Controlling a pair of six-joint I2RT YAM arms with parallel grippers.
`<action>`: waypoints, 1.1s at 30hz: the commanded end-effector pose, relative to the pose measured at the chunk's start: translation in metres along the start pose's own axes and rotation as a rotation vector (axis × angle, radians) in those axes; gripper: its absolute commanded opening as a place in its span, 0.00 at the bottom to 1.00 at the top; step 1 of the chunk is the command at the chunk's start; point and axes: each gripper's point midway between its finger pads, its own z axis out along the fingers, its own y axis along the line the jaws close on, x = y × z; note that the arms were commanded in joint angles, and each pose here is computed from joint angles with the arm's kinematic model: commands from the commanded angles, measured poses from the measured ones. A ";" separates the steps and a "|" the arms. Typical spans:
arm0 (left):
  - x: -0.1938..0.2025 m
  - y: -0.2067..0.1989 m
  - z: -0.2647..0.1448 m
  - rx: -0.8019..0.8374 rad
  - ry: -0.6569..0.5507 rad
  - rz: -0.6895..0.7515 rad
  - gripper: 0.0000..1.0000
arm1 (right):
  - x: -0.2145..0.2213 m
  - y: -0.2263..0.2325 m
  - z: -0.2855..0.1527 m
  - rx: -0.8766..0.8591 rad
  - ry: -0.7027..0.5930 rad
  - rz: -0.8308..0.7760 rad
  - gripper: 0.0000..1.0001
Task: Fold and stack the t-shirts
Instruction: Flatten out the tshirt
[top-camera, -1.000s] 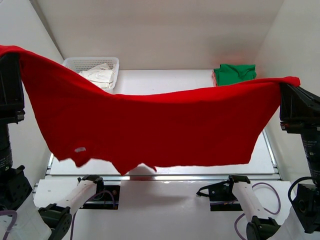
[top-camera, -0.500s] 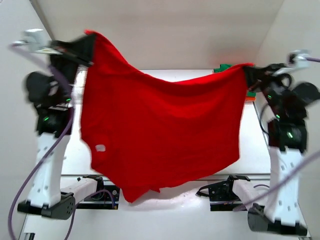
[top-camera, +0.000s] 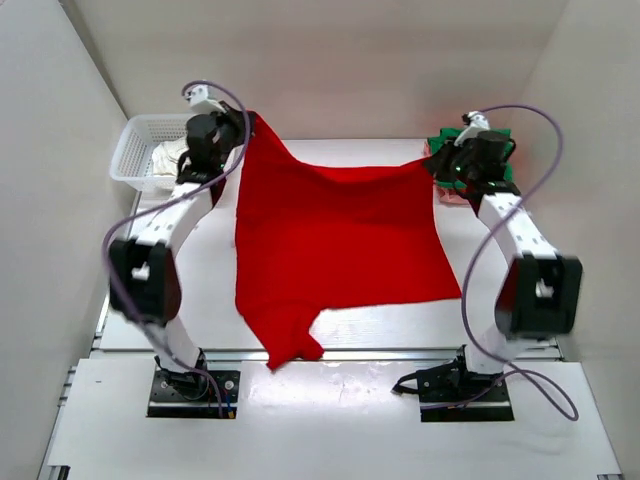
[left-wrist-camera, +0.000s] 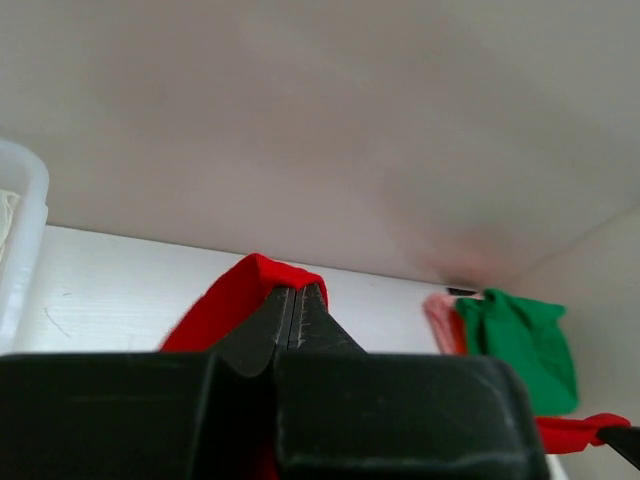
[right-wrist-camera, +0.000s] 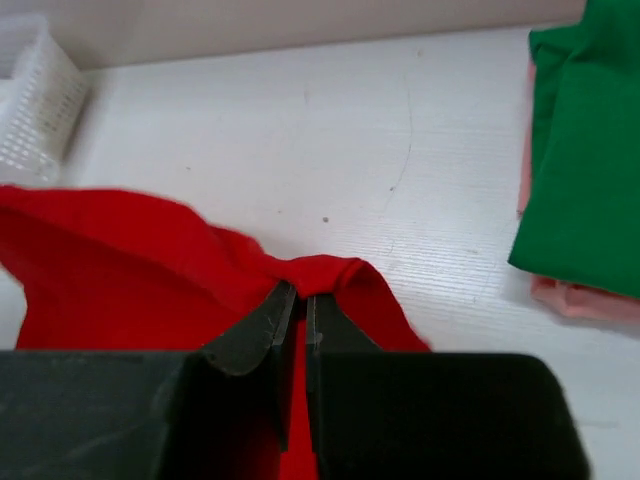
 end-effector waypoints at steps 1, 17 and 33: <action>-0.012 -0.004 0.042 0.025 -0.082 0.026 0.00 | -0.012 -0.014 0.045 -0.028 -0.045 -0.032 0.00; 0.073 0.075 0.201 -0.162 0.028 -0.008 0.70 | -0.025 -0.092 0.220 0.037 0.054 0.081 0.45; 0.074 0.031 -0.048 -0.206 0.473 -0.035 0.72 | -0.043 -0.016 0.038 0.226 0.013 -0.124 0.63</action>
